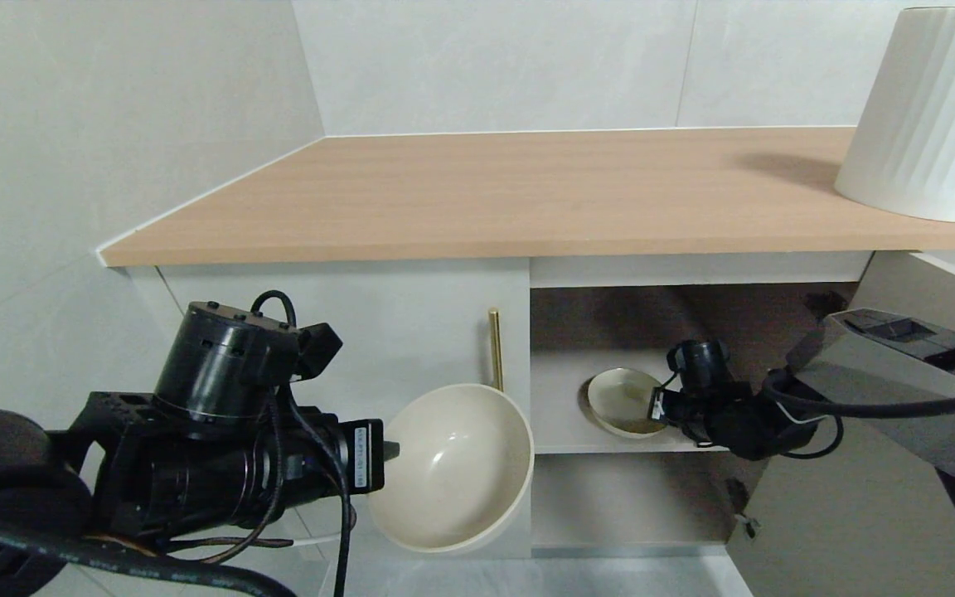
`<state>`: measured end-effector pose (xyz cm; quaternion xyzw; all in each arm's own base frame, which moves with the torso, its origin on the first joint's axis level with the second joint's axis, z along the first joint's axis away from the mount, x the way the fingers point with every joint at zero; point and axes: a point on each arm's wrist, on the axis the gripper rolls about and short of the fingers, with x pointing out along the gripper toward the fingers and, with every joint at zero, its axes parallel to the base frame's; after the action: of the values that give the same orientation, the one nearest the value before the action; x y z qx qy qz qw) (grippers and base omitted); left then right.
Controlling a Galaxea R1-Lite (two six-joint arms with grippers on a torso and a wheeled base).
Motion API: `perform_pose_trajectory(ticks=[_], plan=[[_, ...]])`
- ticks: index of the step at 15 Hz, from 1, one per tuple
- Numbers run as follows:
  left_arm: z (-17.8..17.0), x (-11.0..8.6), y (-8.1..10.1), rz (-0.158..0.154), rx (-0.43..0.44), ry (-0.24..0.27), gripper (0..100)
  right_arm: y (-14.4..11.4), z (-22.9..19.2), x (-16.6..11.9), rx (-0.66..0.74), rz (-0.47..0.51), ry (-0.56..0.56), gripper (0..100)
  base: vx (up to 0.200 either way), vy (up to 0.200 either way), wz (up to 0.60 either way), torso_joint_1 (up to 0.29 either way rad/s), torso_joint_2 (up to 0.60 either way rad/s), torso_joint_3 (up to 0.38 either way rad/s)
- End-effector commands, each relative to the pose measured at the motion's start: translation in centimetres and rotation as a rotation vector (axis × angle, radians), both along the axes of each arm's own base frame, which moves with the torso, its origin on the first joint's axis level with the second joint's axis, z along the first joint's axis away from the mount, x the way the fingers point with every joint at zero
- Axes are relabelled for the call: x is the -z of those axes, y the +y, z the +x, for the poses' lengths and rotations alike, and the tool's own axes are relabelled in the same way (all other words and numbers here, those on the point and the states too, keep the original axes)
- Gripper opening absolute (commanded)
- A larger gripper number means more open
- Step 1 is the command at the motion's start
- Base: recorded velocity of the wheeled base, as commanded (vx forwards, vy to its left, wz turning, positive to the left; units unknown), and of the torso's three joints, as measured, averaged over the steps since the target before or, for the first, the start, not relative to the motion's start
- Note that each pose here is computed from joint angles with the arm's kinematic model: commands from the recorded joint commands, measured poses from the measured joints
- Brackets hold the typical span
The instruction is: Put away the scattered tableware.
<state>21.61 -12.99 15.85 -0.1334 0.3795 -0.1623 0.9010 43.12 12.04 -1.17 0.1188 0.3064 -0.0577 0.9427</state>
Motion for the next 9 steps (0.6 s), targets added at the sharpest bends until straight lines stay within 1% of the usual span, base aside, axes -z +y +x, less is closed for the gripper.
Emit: perform_pose_trajectory(ticks=[1, 9], plan=[[0.14, 0.15, -0.08, 0.003, -0.001, 0.005, 0, -0.32, 0.58, 0.26, 0.025, -0.010, -0.010, 0, 0.000, 0.000, 0.00, 0.000, 0.00, 0.000], [0.10, 0.22, -0.06, 0.004, -0.002, 0.008, 0, -0.49, 0.86, 0.05, 0.043, -0.012, -0.026, 0, 0.000, 0.000, 0.00, 0.000, 0.00, 0.000]])
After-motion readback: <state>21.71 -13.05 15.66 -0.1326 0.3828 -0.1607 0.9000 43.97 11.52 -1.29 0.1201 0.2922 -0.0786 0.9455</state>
